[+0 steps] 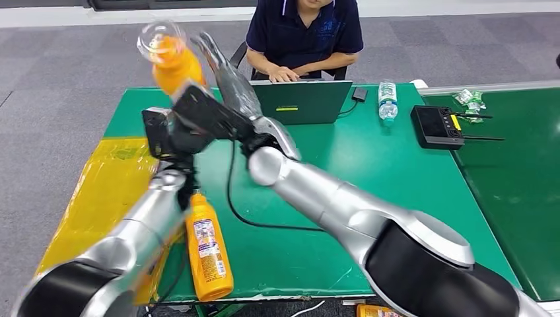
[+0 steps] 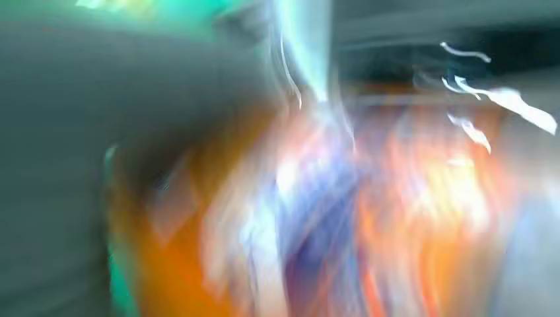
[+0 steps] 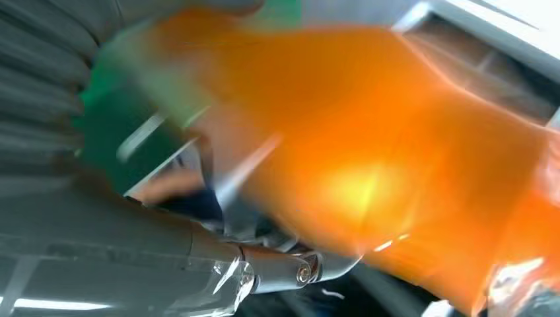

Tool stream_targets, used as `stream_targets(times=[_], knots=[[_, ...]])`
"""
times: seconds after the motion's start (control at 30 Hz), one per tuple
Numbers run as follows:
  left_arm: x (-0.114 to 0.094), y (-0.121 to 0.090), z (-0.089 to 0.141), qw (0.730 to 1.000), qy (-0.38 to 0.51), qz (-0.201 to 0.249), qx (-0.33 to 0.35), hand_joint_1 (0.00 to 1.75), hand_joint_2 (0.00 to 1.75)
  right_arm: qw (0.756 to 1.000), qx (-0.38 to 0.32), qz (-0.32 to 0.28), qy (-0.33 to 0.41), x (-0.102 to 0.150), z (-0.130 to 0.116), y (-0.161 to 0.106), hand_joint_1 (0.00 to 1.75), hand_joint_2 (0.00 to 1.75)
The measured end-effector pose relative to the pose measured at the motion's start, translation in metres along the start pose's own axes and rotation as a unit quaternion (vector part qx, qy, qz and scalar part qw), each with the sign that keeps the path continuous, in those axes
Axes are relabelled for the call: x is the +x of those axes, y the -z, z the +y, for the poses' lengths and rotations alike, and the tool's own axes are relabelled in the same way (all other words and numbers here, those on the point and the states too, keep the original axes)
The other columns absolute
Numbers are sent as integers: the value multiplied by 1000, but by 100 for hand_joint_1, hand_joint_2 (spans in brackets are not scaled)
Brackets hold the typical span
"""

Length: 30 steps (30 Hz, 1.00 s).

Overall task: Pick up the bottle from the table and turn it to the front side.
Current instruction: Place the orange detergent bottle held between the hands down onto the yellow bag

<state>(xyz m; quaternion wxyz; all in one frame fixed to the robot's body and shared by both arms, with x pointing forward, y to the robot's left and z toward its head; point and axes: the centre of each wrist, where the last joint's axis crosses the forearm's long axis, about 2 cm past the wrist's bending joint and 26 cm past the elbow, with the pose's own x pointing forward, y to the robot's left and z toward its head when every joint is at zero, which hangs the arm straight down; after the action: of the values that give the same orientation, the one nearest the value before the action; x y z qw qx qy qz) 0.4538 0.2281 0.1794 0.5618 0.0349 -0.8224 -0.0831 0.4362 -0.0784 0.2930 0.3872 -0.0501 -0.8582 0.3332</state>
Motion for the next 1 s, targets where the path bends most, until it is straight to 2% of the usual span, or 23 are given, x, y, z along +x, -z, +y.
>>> stream_targets(times=[0.07,0.1,0.17,0.23,0.57,1.0], knots=[[-7,1,64,989,131,-19,62,175,175,999,22,11,-32,-41,-11,-37,0,175],[-8,1,85,983,167,-23,75,175,175,998,28,27,-40,-57,-15,-54,0,175],[-9,-1,112,974,214,-21,77,175,175,997,30,52,-50,-73,-20,-76,0,175],[-10,-4,124,968,239,-17,74,175,175,996,27,61,-51,-77,-20,-85,0,175],[-10,-10,152,959,267,-17,88,175,175,995,-18,89,-32,-88,-31,-112,0,175],[-11,-15,159,951,295,-19,88,175,175,995,-38,89,-28,-88,-36,-124,0,175]])
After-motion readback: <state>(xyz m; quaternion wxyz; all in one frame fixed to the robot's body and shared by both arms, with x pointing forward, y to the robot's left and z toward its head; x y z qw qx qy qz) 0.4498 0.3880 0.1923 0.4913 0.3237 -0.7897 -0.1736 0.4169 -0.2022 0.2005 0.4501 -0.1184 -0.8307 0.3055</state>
